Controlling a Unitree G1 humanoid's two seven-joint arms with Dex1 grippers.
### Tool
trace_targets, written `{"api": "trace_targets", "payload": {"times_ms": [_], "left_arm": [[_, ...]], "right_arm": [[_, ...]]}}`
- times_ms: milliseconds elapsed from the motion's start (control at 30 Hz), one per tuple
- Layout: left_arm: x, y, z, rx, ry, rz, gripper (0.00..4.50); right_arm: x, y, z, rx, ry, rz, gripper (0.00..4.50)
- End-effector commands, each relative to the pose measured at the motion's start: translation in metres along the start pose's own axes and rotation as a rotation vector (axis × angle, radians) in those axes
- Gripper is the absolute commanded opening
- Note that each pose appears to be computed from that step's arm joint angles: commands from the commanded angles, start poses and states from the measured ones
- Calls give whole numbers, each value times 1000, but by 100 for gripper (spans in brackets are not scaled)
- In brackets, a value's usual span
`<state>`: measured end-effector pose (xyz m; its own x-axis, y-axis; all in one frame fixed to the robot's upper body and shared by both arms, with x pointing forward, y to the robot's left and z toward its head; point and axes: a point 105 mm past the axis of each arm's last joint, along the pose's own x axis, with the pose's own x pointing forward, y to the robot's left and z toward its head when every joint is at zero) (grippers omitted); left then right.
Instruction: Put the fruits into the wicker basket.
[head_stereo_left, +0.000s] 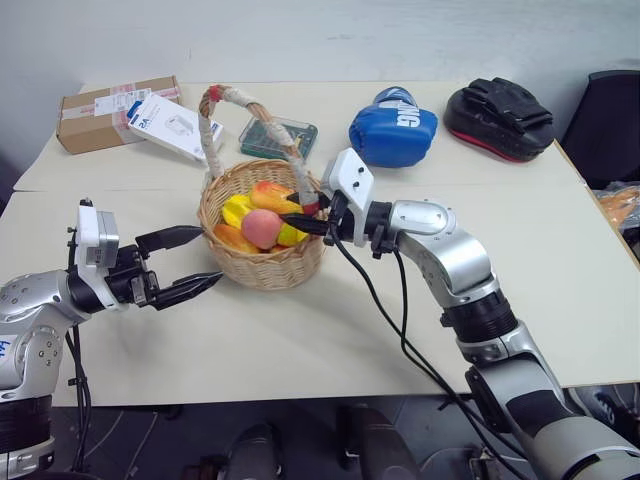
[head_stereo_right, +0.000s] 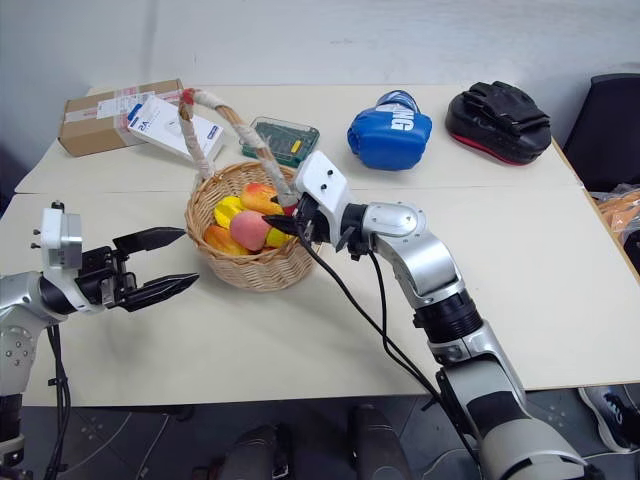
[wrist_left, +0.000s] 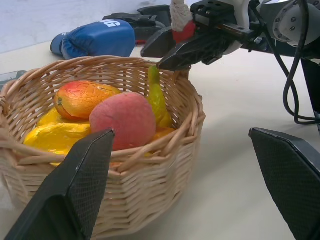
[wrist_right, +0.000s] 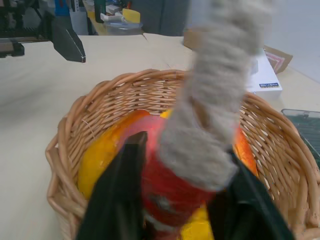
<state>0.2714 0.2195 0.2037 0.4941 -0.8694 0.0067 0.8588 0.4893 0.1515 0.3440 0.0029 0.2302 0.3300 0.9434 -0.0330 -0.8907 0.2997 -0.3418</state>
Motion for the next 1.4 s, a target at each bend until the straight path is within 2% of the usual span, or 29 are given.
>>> {"api": "trace_targets", "payload": {"times_ms": [33, 133, 267, 433, 567, 700, 833, 1000, 1133, 1267, 1400], "left_arm": [[-1, -2, 9, 44, -18, 3, 450], [0, -3, 9, 42, -18, -1, 450], [-1, -2, 8, 39, -14, -3, 450], [3, 1, 6, 37, -21, -16, 450], [12, -1, 5, 39, -33, -53, 450], [22, -4, 15, 50, -67, -101, 450], [32, -6, 20, 49, -76, -150, 450], [36, -7, 20, 52, -73, -170, 450], [36, -7, 19, 54, -69, -173, 450], [33, -5, 18, 66, -64, -156, 450], [27, 2, 16, 98, -64, -95, 450]], "right_arm": [[-22, 3, 27, -45, -100, 28, 19], [-52, 3, 44, -30, -162, 8, 19], [-97, -6, 41, -47, -106, -130, 19], [-186, -46, 31, -49, 40, -476, 19], [-251, -75, 22, -8, 71, -759, 19], [-283, -85, -2, 25, 177, -854, 19], [-307, -104, -16, 81, 143, -957, 19], [-327, -114, -35, 105, 166, -1008, 19], [-341, -115, -37, 91, 195, -1015, 149], [-349, -107, -28, 15, 231, -988, 276], [-365, -86, -23, -62, 357, -924, 417]]}}
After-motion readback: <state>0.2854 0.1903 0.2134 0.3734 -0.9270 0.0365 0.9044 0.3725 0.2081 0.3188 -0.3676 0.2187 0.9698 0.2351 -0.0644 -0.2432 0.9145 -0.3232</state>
